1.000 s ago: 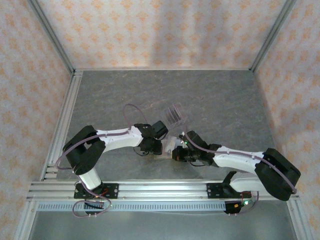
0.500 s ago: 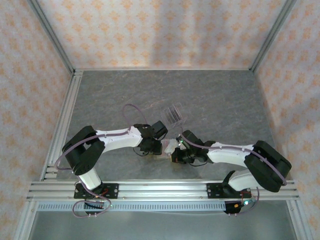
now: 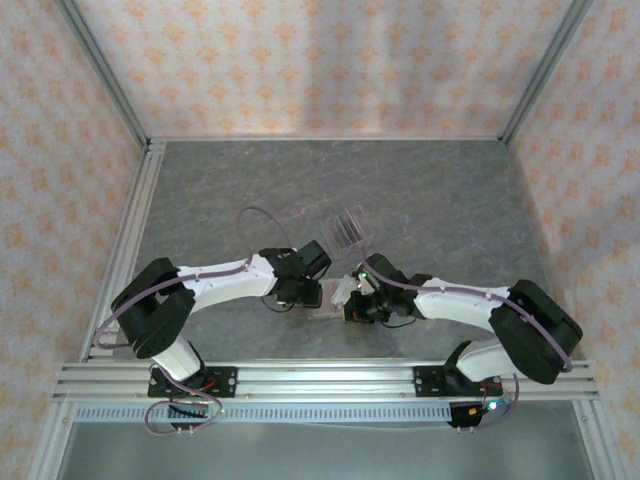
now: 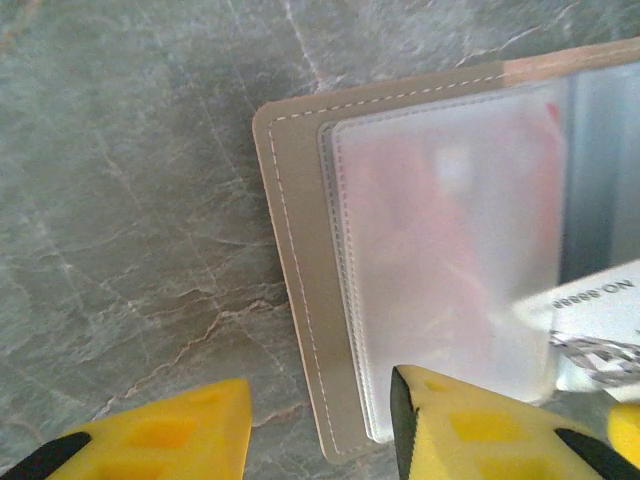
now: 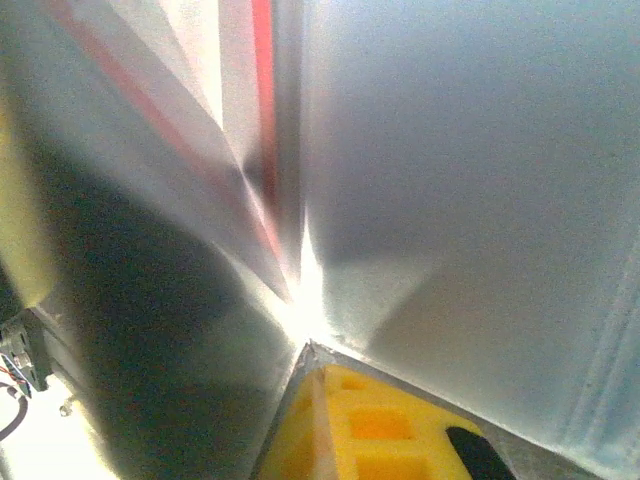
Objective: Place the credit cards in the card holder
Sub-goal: Insert the credit card into the card slot.
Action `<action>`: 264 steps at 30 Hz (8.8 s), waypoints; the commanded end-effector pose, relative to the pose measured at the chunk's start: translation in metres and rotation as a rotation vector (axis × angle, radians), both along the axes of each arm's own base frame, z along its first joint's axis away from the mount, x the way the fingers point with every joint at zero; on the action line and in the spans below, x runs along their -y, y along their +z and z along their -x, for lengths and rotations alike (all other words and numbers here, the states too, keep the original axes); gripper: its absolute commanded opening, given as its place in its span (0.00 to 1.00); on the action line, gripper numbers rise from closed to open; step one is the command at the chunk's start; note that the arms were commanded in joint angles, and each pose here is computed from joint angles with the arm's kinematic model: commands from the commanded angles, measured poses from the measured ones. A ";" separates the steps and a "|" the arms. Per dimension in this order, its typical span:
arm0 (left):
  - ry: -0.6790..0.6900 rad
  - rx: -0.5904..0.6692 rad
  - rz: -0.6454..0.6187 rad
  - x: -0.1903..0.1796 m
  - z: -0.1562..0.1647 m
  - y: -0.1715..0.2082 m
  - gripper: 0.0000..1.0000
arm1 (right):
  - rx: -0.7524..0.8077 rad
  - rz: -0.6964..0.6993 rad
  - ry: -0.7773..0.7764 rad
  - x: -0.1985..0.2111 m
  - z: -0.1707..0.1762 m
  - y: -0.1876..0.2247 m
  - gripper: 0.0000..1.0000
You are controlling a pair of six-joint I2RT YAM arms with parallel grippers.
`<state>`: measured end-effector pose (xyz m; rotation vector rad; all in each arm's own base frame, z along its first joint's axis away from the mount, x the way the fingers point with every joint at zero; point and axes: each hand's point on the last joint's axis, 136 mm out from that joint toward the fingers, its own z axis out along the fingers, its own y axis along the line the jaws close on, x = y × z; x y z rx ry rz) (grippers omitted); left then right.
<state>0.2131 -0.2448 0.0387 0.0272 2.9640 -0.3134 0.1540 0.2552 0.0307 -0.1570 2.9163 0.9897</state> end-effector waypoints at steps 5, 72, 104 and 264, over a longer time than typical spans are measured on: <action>-0.006 0.059 0.007 -0.001 -0.005 0.027 0.43 | -0.043 0.005 0.031 0.001 0.004 0.000 0.00; -0.087 -0.036 0.005 0.049 -0.013 -0.019 0.20 | -0.076 -0.012 -0.070 0.013 -0.042 0.029 0.33; -0.078 -0.042 -0.002 0.046 -0.011 -0.021 0.20 | -0.091 0.101 -0.114 0.024 -0.053 0.010 0.38; -0.002 -0.075 -0.129 -0.005 -0.010 -0.027 0.13 | -0.096 -0.116 0.070 0.000 -0.037 0.000 0.00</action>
